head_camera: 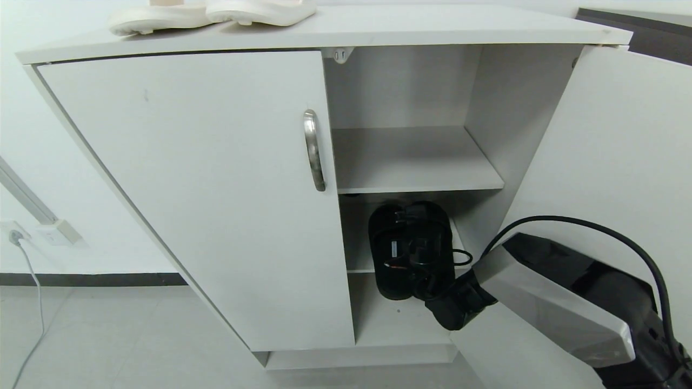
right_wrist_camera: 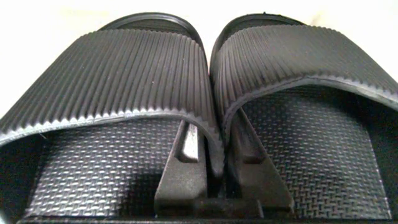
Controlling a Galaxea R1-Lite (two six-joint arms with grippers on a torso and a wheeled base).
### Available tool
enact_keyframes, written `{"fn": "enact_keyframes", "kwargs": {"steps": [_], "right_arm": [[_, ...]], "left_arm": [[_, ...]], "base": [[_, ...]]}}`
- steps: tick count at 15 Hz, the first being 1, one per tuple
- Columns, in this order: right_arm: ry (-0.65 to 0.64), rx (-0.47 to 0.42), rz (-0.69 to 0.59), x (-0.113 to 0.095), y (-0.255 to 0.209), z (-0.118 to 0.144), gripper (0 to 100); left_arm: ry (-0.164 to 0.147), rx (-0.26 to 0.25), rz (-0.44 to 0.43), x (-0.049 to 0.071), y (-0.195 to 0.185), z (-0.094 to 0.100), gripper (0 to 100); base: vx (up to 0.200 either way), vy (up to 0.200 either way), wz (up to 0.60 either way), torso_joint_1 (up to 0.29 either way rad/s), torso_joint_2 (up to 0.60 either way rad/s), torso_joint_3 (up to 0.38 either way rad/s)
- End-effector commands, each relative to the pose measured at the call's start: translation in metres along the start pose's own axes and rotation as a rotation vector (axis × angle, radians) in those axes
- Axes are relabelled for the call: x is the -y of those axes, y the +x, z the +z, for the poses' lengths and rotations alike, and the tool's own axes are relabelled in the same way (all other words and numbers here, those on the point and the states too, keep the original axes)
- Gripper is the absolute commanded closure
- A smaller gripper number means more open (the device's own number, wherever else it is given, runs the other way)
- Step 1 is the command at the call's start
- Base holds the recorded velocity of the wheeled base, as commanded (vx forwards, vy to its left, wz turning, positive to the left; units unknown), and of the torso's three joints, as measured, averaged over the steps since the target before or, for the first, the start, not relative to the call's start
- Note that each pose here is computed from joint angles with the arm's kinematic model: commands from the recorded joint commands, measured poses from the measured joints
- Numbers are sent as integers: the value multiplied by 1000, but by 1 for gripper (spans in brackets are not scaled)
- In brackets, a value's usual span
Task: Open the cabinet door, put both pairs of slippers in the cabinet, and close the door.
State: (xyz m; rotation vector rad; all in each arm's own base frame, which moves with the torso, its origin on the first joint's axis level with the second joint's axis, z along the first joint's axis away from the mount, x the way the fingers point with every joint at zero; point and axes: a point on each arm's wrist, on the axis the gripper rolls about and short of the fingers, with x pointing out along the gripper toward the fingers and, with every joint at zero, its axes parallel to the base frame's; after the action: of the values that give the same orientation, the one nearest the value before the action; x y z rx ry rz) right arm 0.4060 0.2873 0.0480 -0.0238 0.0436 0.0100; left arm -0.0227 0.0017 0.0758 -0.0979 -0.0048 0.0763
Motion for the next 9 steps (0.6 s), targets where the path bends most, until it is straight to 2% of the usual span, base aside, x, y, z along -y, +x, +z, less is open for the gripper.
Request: {"fn": "enact_keyframes", "kwargs": {"steps": [1, 5, 9], "right_arm": [[6, 1, -13, -2, 15, -4, 100], [10, 7, -22, -7, 30, -5, 100], [28, 33, -47, 0, 42, 9, 100]], "left_arm": [[-2, -1, 2, 0, 0, 0, 100], [-2, -1, 2, 0, 0, 0, 100], [-2, -1, 2, 0, 0, 0, 100]], "base": [[0, 0, 0, 0, 0, 0], [0, 0, 0, 0, 0, 0], [0, 0, 0, 0, 0, 0]]}}
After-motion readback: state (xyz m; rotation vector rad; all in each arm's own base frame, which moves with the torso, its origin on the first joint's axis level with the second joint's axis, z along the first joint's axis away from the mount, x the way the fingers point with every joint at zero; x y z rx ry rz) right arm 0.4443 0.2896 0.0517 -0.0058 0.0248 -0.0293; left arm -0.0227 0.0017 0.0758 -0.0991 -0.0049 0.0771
